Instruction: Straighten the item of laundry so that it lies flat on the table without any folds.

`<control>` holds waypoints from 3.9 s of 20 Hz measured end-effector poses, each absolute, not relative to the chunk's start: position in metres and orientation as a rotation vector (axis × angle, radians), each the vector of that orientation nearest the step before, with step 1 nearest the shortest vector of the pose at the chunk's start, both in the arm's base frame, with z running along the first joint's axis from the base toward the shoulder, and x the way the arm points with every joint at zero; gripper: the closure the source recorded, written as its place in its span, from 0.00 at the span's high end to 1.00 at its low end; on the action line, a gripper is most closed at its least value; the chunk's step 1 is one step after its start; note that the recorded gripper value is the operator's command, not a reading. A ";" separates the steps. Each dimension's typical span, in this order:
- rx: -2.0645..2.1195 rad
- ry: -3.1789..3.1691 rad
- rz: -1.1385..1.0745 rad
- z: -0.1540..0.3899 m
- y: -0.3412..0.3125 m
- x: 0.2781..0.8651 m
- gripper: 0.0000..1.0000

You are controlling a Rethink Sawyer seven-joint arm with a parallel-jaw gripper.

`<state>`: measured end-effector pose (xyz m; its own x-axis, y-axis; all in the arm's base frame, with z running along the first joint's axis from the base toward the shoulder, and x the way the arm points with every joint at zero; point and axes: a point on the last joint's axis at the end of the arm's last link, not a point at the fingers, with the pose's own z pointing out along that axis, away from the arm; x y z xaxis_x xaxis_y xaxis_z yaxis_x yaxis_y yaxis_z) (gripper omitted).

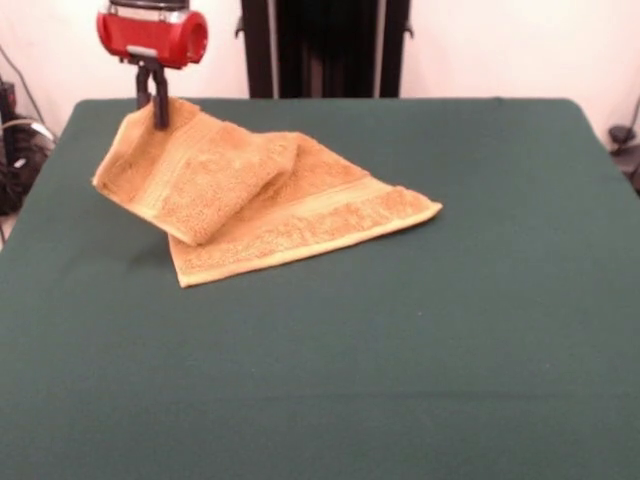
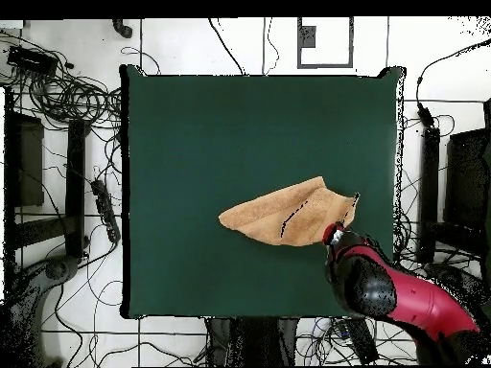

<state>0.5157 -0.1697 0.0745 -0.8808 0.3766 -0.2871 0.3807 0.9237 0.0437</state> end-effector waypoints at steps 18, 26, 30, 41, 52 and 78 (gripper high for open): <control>0.715 2.827 -0.081 0.221 -0.115 0.492 0.00; 0.769 2.784 -0.089 0.300 -0.085 0.488 0.00; 0.760 2.745 -0.101 0.328 -0.072 0.485 0.00; 0.616 2.741 -0.133 0.337 -0.038 0.490 0.00; 0.461 2.812 -0.030 0.197 -0.017 0.537 0.00; 0.313 2.806 0.089 0.075 0.048 0.583 0.00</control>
